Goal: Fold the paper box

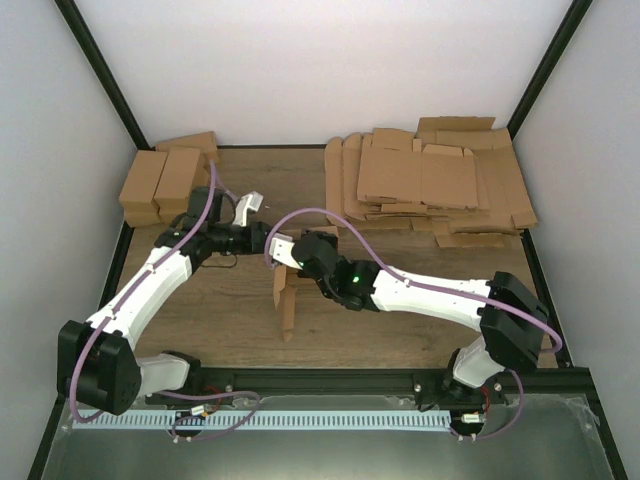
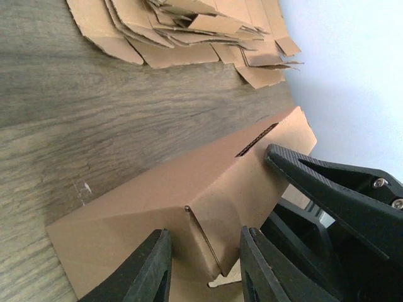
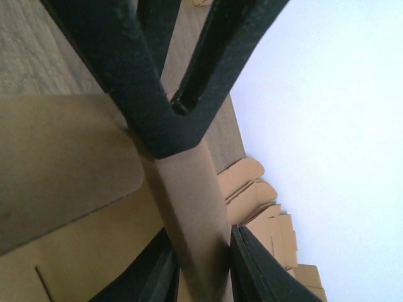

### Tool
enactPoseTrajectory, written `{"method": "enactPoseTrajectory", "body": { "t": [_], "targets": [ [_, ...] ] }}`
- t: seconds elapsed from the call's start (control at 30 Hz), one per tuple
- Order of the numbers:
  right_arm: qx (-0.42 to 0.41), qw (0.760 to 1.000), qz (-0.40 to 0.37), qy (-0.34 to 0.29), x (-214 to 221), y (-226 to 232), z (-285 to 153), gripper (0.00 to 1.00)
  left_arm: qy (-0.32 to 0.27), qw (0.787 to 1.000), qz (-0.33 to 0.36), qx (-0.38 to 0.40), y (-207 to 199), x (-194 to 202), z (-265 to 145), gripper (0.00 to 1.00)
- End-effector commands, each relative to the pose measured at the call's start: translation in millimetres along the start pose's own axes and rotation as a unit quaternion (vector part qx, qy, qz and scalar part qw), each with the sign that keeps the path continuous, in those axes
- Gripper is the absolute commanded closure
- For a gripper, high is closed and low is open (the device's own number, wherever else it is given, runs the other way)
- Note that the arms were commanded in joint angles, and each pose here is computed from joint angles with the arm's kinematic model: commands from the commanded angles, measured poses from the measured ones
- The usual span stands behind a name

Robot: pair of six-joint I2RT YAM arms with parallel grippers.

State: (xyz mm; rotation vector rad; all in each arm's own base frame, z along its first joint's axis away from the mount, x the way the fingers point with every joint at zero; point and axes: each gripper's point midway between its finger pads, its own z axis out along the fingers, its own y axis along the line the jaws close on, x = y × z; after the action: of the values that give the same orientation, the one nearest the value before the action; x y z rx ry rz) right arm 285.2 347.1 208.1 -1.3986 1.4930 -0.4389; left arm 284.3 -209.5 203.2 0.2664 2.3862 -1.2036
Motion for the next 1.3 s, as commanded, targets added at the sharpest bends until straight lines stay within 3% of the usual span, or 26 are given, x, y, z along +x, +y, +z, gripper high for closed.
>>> {"method": "enactPoseTrajectory", "body": {
  "t": [0.0,0.13,0.23,0.33,0.47,0.6,0.8,1.07,1.27],
  "targets": [
    [0.021,1.000,0.001,-0.020,-13.7,-8.8,7.6,0.84,0.016,1.000,0.002,0.000,2.8,8.8,4.8,0.67],
    [0.026,0.999,0.017,-0.033,-17.1,-13.9,3.7,0.95,-0.010,1.000,0.017,0.007,-11.0,-3.6,-5.2,0.53],
    [0.008,0.997,0.064,-0.032,-16.1,-21.9,0.3,0.97,-0.057,0.998,0.038,-0.012,-23.6,-22.6,-24.7,0.35],
    [-0.033,0.992,0.124,-0.002,-1.7,-27.5,3.5,0.99,-0.122,0.989,0.067,-0.044,-40.1,-43.7,-56.4,0.20],
    [-0.098,0.972,0.209,0.045,22.6,-19.7,9.4,0.99,-0.180,0.975,0.082,-0.100,-50.9,-59.8,-95.7,0.09],
    [-0.159,0.941,0.289,0.078,47.4,-1.0,11.5,0.99,-0.192,0.967,0.076,-0.147,-44.5,-59.5,-113.1,0.05],
    [-0.219,0.887,0.392,0.111,85.0,35.3,18.6,0.98,-0.170,0.969,0.052,-0.172,-17.2,-30.2,-104.7,0.04],
    [-0.263,0.846,0.423,0.192,134.4,98.0,34.4,0.97,-0.117,0.987,0.065,-0.087,-11.8,25.5,-74.9,0.03],
    [-0.282,0.834,0.435,0.191,140.6,110.9,39.4,0.83,-0.087,0.992,0.081,-0.035,-20.3,46.7,-63.7,0.00]
  ]
}}
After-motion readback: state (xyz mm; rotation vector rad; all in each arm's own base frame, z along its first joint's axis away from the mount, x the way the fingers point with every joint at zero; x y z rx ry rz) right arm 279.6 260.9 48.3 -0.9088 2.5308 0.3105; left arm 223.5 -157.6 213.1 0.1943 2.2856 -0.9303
